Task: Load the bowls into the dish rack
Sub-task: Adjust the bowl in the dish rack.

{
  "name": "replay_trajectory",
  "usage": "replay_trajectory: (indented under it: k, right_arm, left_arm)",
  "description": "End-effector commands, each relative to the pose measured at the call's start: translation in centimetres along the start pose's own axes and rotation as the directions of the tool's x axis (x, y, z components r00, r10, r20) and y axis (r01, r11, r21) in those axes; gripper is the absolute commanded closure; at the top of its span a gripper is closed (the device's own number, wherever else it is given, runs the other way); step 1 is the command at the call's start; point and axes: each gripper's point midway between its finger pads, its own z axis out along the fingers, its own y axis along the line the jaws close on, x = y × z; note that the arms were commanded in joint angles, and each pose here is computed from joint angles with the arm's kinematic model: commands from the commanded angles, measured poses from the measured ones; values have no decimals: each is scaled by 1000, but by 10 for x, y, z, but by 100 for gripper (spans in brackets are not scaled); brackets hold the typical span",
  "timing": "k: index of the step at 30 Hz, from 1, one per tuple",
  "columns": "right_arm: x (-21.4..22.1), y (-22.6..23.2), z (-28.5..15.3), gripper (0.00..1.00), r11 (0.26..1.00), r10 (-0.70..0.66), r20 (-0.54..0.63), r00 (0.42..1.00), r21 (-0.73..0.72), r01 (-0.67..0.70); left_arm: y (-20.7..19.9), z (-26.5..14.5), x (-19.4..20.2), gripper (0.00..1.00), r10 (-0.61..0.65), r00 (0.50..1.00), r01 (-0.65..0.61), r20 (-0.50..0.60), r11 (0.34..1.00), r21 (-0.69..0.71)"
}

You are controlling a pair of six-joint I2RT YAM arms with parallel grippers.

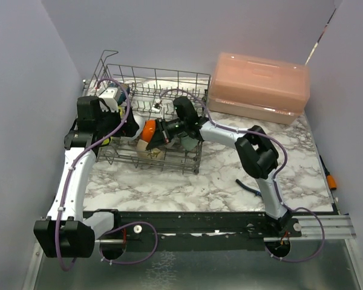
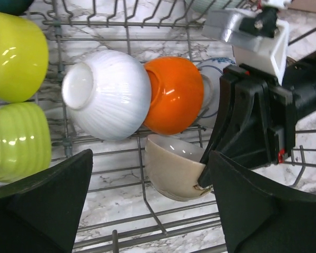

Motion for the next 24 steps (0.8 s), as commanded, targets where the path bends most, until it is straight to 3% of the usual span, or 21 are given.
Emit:
replay_trajectory:
  k: [1,4,8,13,19,22,24]
  right_arm:
    - [-25,62,-20,100,958,89,66,994,-277,-67]
    - [-15,62,-23,100,920,215,46,975,-345,-187]
    - [-4,43,-18,100,902,323,34,946,-313,-297]
    - [12,12,-9,99,915,359,27,933,-205,-346]
    - [23,-20,-5,89,935,353,39,935,-25,-352]
    - [29,-32,-6,83,934,352,39,935,55,-354]
    - [30,-38,-8,78,933,341,42,939,105,-343]
  left_arm:
    - [-15,14,11,13,31,999,-26,-37,992,126]
    - [-18,20,22,18,39,997,-27,-72,986,163]
    - [-22,26,38,23,44,992,-20,-116,981,194]
    - [-31,39,60,29,44,979,0,-201,977,215]
    - [-36,57,73,32,72,959,-25,-273,985,171]
    - [-41,65,80,42,85,948,-28,-307,982,184]
    - [-42,70,89,54,87,938,-27,-336,983,180]
